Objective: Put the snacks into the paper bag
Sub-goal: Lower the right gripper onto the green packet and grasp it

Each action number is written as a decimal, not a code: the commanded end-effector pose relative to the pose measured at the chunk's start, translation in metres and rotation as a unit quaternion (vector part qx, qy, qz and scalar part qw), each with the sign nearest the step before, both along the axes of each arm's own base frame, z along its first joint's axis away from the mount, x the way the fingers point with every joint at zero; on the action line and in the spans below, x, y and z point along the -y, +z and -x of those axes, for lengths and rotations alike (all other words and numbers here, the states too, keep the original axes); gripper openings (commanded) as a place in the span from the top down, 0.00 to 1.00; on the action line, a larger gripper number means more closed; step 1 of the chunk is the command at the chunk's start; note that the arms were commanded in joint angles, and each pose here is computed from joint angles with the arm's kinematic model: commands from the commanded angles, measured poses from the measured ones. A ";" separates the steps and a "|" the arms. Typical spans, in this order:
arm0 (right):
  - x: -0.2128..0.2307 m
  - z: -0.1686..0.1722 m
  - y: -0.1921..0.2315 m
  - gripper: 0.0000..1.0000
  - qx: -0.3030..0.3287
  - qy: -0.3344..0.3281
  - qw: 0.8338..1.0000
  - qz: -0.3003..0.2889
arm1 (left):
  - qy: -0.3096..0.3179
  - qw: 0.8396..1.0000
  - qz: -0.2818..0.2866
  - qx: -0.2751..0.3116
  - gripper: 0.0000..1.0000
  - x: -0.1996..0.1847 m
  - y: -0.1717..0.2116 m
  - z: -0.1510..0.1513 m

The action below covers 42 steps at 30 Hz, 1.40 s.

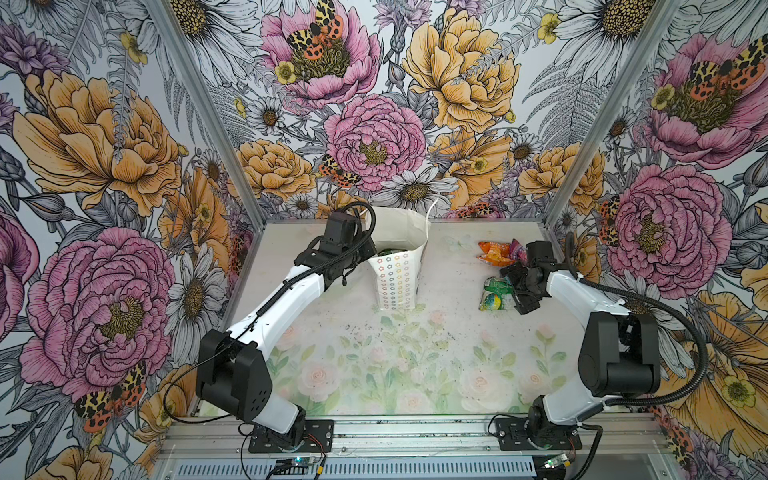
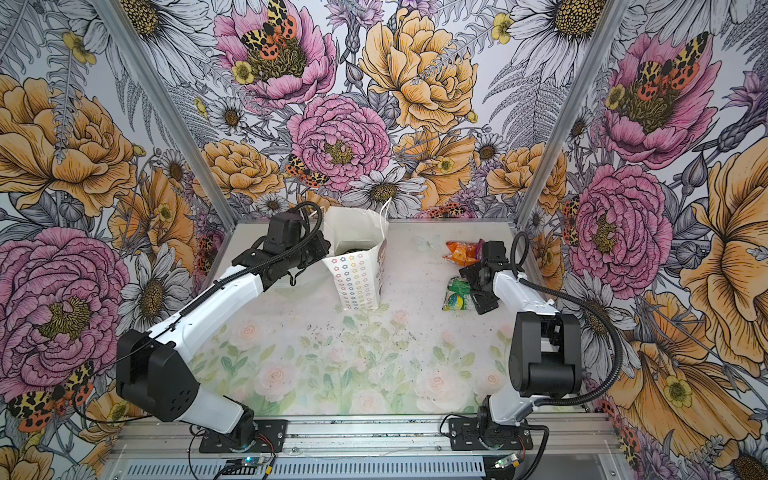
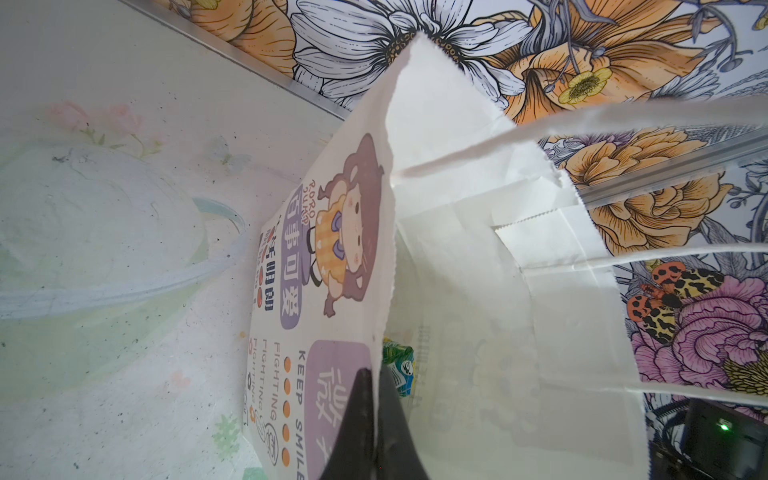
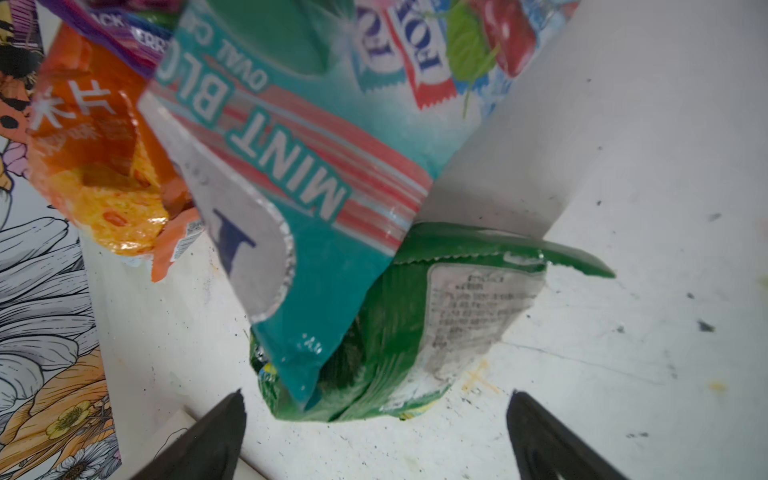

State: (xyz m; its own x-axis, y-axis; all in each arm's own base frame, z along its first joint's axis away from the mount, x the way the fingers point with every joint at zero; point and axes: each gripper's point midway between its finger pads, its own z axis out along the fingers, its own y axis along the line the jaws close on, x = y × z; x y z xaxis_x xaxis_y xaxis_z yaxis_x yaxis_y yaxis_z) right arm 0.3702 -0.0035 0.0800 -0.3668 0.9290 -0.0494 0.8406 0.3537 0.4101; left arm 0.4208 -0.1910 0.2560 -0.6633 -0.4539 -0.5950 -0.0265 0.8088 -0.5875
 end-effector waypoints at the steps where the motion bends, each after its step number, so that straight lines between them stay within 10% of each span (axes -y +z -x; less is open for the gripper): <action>1: -0.001 -0.018 0.003 0.00 0.018 -0.011 1.000 -0.009 | -0.004 1.000 0.009 0.023 1.00 0.001 0.012 -0.004; 20: -0.008 -0.022 -0.046 0.09 -0.035 0.019 0.999 0.001 | -0.002 1.000 0.008 0.023 1.00 0.001 0.012 -0.006; 31: -0.017 -0.022 -0.024 0.57 0.003 0.081 0.996 0.037 | -0.002 1.000 0.009 0.023 1.00 0.000 0.012 -0.005; 42: -0.037 -0.030 0.036 0.83 0.092 0.166 0.978 0.086 | -0.001 1.000 0.009 0.026 1.00 0.000 0.014 -0.003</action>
